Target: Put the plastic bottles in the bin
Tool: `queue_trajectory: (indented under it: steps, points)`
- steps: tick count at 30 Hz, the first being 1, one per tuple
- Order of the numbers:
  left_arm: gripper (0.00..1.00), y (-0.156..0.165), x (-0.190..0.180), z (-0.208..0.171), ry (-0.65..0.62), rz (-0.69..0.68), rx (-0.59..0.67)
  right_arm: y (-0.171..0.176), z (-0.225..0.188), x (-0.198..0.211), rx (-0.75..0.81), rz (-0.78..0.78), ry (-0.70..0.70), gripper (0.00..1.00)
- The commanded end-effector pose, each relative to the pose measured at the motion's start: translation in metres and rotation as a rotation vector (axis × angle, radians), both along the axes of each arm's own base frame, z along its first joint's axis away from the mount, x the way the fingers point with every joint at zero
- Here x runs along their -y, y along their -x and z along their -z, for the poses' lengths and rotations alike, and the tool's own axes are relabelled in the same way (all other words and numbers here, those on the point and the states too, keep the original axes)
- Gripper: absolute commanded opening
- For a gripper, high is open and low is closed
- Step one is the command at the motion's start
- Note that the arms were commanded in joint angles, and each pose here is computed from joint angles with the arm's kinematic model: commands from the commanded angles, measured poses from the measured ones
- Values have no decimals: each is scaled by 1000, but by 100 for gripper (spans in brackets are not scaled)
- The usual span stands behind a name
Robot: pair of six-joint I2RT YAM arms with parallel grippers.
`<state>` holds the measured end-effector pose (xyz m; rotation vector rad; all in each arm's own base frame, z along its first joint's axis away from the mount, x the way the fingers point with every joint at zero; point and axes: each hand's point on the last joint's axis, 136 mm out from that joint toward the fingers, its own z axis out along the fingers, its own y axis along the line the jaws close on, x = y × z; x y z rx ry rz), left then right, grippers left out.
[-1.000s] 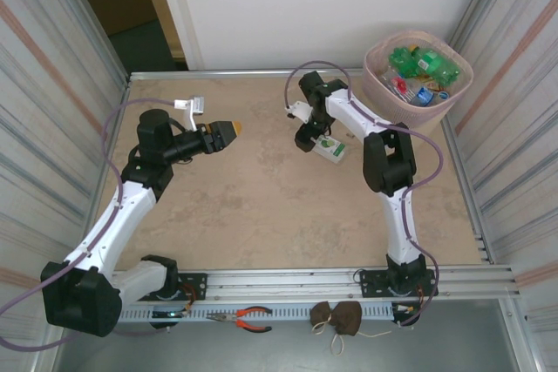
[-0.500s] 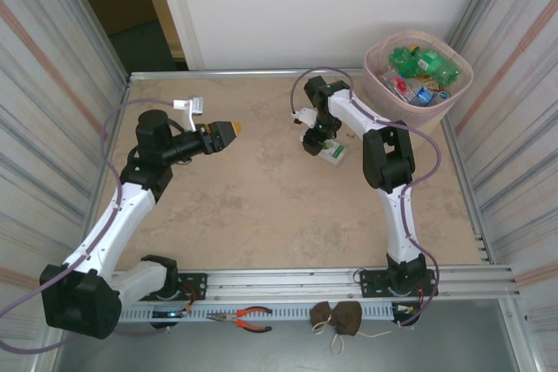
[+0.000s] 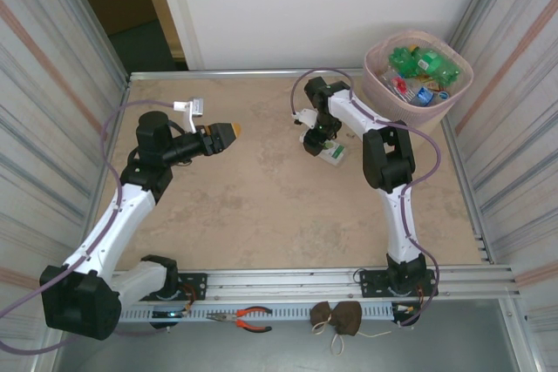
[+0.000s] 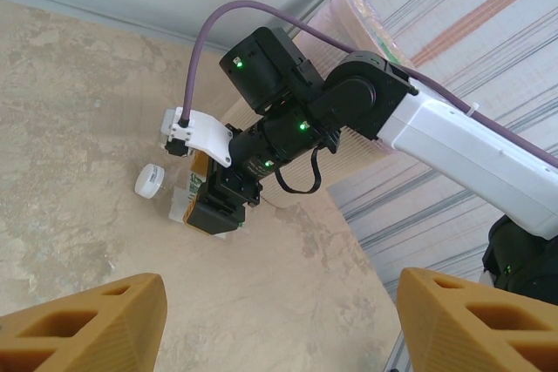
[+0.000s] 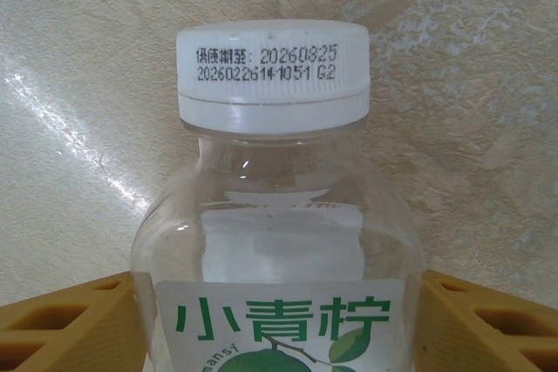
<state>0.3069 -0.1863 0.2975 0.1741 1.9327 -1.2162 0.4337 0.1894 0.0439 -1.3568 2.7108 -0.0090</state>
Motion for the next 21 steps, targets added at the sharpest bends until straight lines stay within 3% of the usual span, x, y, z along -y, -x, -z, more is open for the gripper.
queue_trajectory:
  steps: [1, 13, 21]
  points:
    - [70, 2, -4, -7, -1, -6, 35, 4, -10, 2, 3, -1, -7, 70]
    - [70, 2, -4, -9, 3, -5, 38, 9, -82, -9, 109, 4, -132, 61]
    - [70, 4, -5, -10, 5, -12, 44, 16, -171, -18, 234, 28, -370, 60]
